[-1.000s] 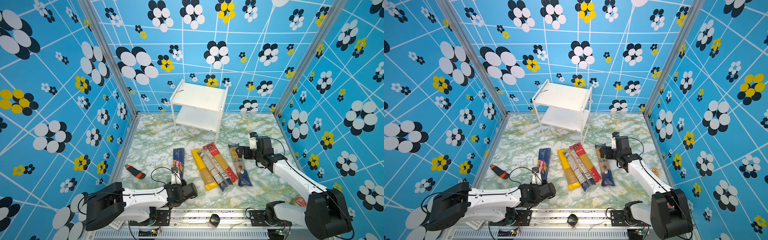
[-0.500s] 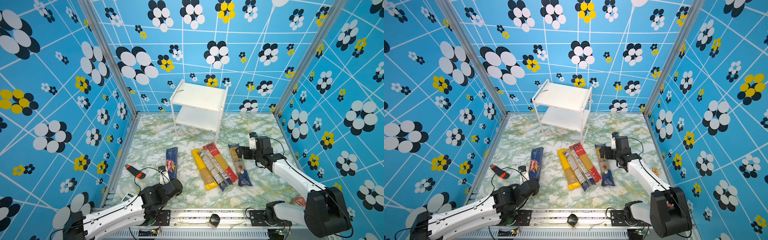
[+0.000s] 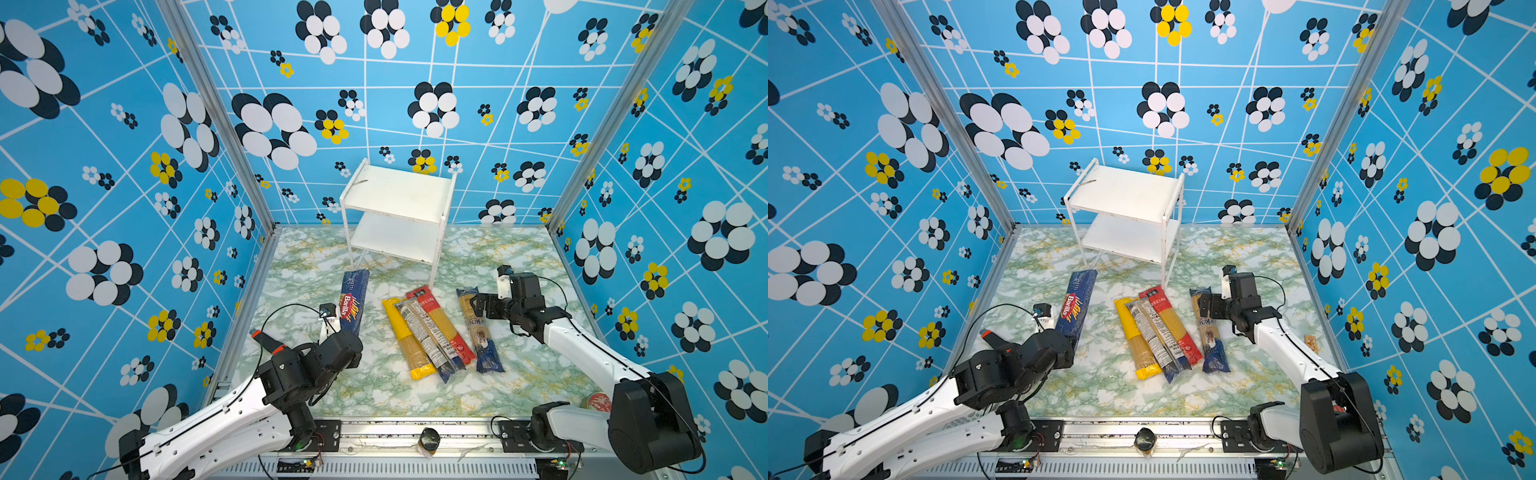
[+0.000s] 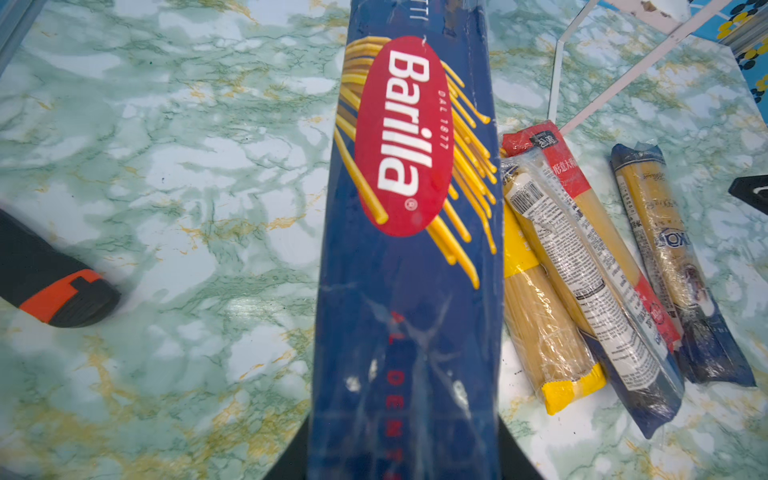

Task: Place and organize the pasta boxes and bags onto the shelf
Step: 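Carry the Barilla box upright with the left gripper toward the white shelf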

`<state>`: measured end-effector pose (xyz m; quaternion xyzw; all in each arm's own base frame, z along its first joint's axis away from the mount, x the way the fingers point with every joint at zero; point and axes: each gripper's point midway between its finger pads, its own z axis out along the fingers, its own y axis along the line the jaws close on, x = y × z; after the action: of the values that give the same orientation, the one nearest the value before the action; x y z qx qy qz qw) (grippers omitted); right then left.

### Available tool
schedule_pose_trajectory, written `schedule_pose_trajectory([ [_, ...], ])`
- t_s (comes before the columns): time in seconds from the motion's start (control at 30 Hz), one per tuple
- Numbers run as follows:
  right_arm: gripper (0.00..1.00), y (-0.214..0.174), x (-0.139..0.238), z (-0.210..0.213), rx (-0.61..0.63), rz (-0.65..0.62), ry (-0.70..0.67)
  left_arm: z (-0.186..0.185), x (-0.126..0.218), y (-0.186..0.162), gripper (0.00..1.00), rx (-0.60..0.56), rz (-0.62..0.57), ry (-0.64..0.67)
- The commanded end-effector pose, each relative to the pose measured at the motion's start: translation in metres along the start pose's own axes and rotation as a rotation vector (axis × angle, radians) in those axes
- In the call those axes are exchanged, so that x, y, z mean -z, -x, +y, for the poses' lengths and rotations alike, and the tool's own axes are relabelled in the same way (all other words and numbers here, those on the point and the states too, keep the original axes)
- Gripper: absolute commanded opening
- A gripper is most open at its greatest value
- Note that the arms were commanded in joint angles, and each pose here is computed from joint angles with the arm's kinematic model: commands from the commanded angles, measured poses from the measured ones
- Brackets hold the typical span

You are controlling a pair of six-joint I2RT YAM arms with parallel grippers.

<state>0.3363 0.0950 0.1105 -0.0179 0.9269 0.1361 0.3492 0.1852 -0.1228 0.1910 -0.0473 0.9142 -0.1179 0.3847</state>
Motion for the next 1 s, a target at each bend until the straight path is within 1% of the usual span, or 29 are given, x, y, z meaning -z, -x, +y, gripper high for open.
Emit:
schedule_pose_trajectory([
  [0.0, 0.99, -0.003, -0.003, 0.003, -0.006, 0.009, 0.008, -0.009, 0.024, 0.032, 0.0, -0.018, -0.075, -0.048],
  [0.2, 0.99, -0.004, -0.005, 0.002, -0.003, 0.014, 0.004, -0.03, 0.055, 0.05, 0.0, -0.029, -0.071, -0.182],
  [0.33, 0.99, -0.004, -0.004, 0.001, -0.001, 0.016, 0.002, -0.032, 0.083, 0.063, 0.0, -0.053, -0.057, -0.217],
  [0.43, 0.99, -0.005, -0.005, 0.0, 0.008, 0.017, -0.006, -0.039, 0.103, 0.075, 0.0, -0.055, -0.091, -0.291],
  [0.6, 0.99, -0.005, -0.006, -0.002, 0.011, 0.026, -0.016, -0.051, 0.126, 0.088, 0.0, -0.053, -0.127, -0.4],
  [0.8, 0.99, -0.005, -0.008, -0.003, 0.016, 0.035, -0.02, -0.06, 0.146, 0.105, 0.0, -0.078, -0.188, -0.462],
  [0.97, 0.99, -0.005, -0.009, -0.001, 0.015, 0.04, -0.015, -0.069, 0.167, 0.131, 0.0, -0.124, -0.274, -0.49],
])
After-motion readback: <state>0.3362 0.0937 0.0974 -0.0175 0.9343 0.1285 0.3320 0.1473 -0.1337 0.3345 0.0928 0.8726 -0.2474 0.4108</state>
